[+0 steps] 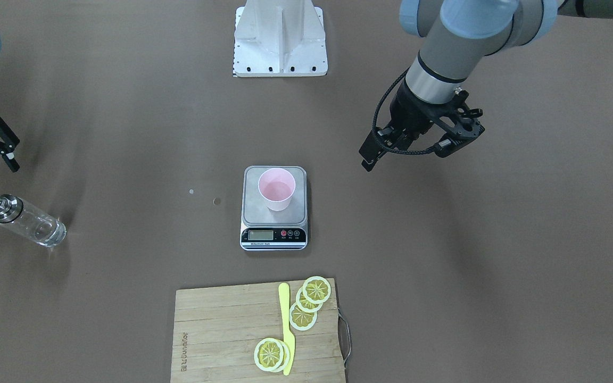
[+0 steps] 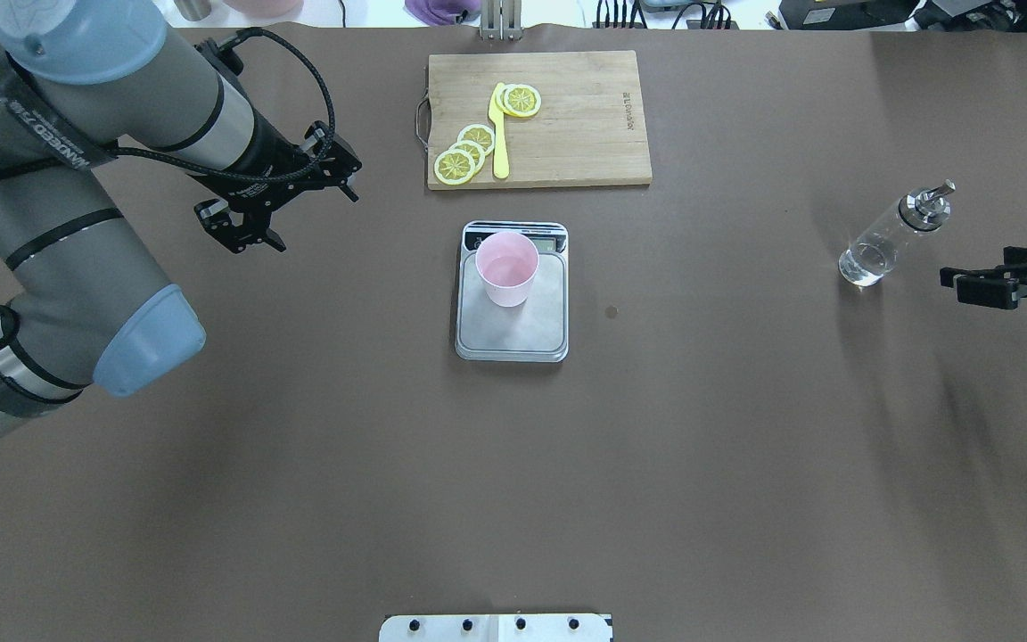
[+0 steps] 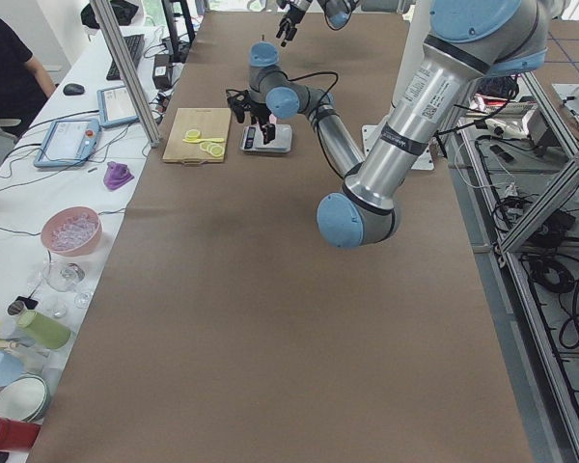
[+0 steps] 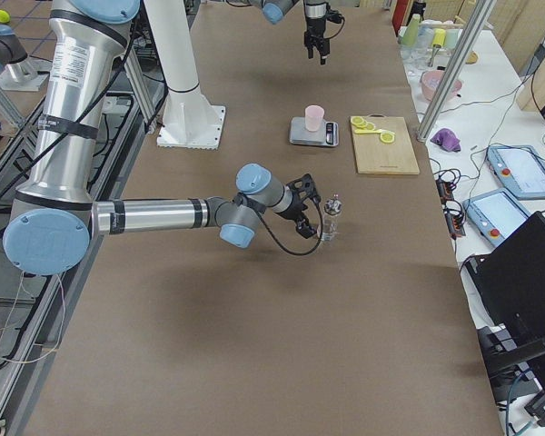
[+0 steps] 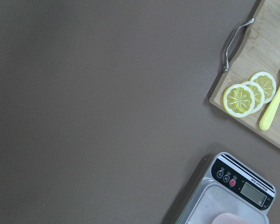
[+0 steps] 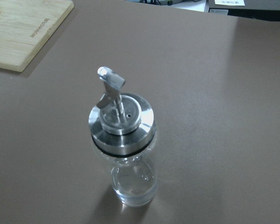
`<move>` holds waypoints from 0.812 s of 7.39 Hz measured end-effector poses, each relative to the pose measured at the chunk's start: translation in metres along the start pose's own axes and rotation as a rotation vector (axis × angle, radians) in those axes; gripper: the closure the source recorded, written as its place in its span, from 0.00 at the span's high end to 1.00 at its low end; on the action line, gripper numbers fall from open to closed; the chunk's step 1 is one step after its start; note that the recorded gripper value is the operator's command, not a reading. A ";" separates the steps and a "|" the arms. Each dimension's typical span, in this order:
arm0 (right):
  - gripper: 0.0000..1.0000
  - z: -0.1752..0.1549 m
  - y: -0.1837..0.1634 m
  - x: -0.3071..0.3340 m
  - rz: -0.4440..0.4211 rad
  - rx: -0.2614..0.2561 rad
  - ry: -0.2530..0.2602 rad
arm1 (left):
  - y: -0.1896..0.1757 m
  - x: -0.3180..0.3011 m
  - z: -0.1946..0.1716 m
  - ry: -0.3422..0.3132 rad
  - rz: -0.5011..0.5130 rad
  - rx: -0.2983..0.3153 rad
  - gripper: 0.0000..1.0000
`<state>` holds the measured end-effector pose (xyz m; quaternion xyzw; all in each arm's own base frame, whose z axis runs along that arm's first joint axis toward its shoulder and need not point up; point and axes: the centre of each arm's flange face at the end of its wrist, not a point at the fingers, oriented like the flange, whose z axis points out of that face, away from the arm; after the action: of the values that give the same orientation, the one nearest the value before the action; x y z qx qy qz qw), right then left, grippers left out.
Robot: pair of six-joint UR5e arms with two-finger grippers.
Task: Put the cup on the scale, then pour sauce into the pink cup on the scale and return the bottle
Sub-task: 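Move the right gripper to the glass dispenser bottle and grasp it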
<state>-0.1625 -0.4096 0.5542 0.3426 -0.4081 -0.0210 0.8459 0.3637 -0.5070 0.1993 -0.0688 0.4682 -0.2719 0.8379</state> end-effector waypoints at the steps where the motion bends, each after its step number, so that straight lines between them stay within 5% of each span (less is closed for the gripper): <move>1: 0.99 0.005 0.004 -0.002 -0.011 0.022 -0.013 | -0.001 -0.001 0.001 -0.002 -0.001 0.001 0.99; 4: 0.99 0.025 0.003 -0.033 -0.064 0.081 -0.052 | -0.002 -0.002 0.004 -0.006 -0.002 0.005 0.99; 6: 0.99 0.038 0.014 -0.026 -0.101 0.127 -0.034 | -0.006 -0.004 0.009 -0.013 0.003 0.007 0.99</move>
<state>-0.2095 -0.4120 0.5616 0.4151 -0.4052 -0.0435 0.8134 0.3673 -0.5112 0.2092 -0.0669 0.4620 -0.2720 0.8415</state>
